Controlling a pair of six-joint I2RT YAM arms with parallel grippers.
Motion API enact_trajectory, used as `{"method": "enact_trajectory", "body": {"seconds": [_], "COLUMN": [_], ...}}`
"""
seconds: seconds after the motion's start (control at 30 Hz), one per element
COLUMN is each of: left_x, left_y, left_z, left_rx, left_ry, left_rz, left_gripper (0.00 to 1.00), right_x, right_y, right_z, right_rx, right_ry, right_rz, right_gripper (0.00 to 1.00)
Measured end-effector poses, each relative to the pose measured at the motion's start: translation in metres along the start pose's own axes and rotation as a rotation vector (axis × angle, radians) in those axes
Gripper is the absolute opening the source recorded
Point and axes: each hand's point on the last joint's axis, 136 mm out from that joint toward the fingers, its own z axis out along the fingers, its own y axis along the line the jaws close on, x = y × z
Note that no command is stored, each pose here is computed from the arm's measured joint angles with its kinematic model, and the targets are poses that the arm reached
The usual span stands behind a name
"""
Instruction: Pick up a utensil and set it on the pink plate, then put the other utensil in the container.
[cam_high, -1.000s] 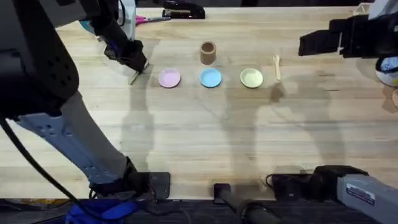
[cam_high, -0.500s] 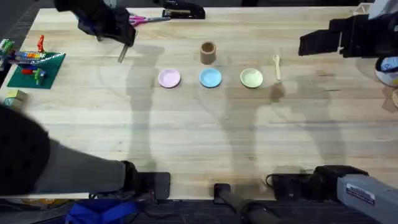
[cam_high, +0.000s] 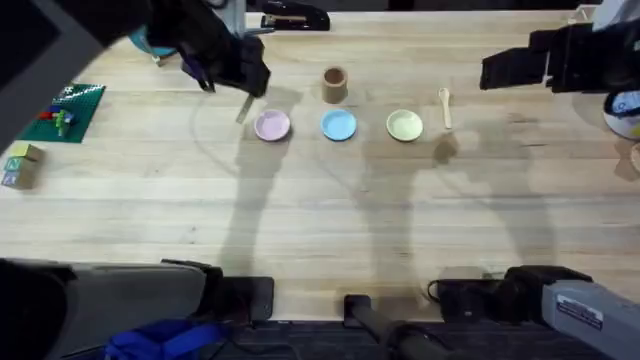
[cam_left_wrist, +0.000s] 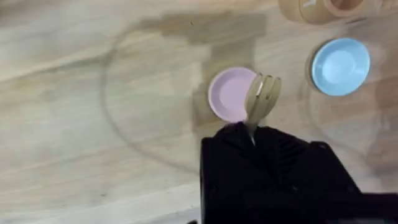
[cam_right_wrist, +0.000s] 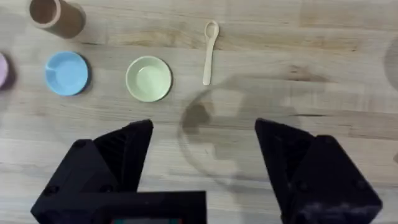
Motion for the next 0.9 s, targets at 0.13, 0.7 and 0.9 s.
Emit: {"method": "enact_trajectory", "body": {"seconds": [0.13,0.7,0.9], "left_x": [0.007,0.009,0.017], "left_y": [-0.005,-0.01,-0.011], "left_z": [0.011,0.076,0.096], "left_rx": [0.003,-0.013,-0.013], "left_ry": [0.026,0.135,0.188], "left_rz": [-0.023,-0.083,-0.084], "left_gripper": [0.043,0.043,0.043], "right_x": [0.0,0.0,0.0], "right_y": [0.0,0.0,0.0], "right_z": [0.0,0.0,0.0], "right_rx": [0.0,0.0,0.0], "right_ry": [0.0,0.0,0.0], "right_rz": [0.0,0.0,0.0], "right_gripper": [0.999,0.998,0.998]}}
